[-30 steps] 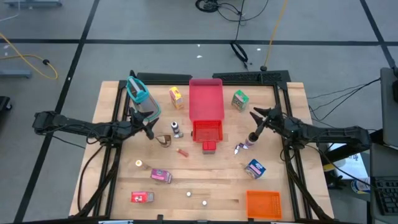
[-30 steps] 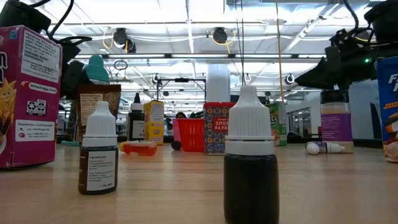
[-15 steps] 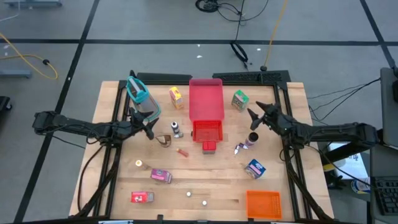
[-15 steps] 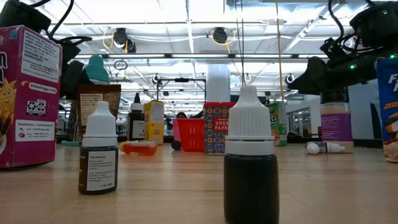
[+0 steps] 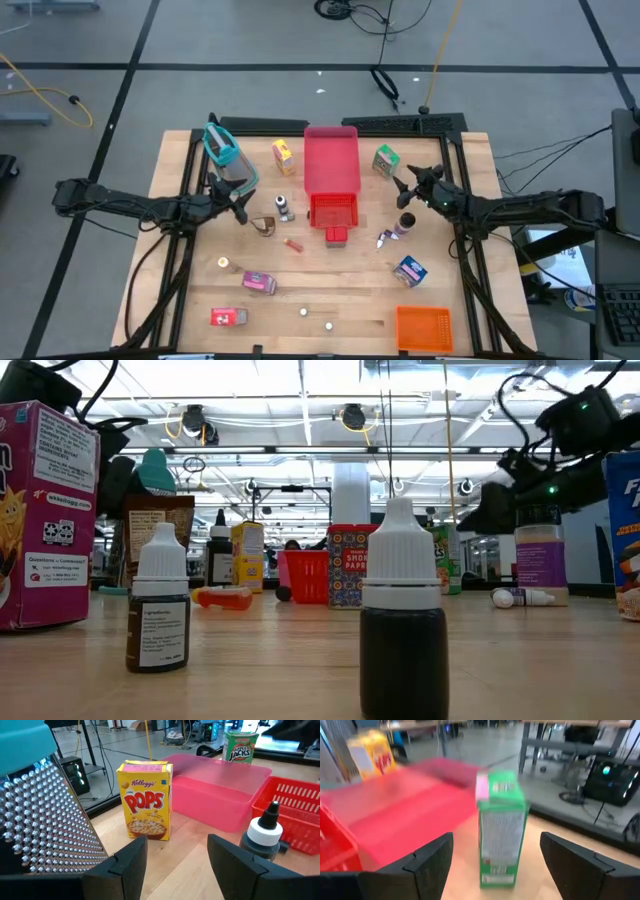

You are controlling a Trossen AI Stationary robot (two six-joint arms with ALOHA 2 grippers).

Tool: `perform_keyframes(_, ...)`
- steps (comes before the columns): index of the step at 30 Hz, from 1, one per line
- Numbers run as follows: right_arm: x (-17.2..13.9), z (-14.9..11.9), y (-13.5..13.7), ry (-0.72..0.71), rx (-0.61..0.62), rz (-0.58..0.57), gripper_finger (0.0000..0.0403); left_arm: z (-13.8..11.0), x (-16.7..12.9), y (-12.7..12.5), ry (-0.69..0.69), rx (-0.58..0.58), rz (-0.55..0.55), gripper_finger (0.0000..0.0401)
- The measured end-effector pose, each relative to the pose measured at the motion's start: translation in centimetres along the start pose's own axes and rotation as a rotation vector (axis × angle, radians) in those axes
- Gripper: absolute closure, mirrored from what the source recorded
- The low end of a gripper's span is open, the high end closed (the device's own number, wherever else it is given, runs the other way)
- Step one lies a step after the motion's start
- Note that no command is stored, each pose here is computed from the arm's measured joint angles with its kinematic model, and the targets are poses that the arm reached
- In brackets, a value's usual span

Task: Pick & Place Kitchen Items
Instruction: Put the green cereal box into the pink bin

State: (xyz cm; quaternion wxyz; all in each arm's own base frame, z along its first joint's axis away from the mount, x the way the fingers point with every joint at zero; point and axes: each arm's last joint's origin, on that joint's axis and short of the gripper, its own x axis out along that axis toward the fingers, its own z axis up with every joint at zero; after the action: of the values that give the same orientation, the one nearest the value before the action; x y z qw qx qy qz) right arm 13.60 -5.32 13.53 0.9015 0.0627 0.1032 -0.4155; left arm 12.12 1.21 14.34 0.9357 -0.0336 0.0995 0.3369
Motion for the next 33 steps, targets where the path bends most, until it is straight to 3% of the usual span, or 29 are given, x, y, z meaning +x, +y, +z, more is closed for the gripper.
perform_keyframes(3,0.4,-0.5,0.0,0.045,-0.025,-0.021,0.0112,0.2,0.0,0.0,-0.018,-0.015,-0.003,0.0192)
perform_keyframes(22,2.9,-0.4,-0.1,-0.012,0.019,-0.076,0.0110,0.6,0.0,-0.1,-0.050,-0.100,-0.011,0.0192)
perform_keyframes(33,5.9,0.6,0.7,0.026,-0.049,-0.085,0.0110,0.6,0.0,-0.1,-0.050,-0.102,-0.010,0.0192)
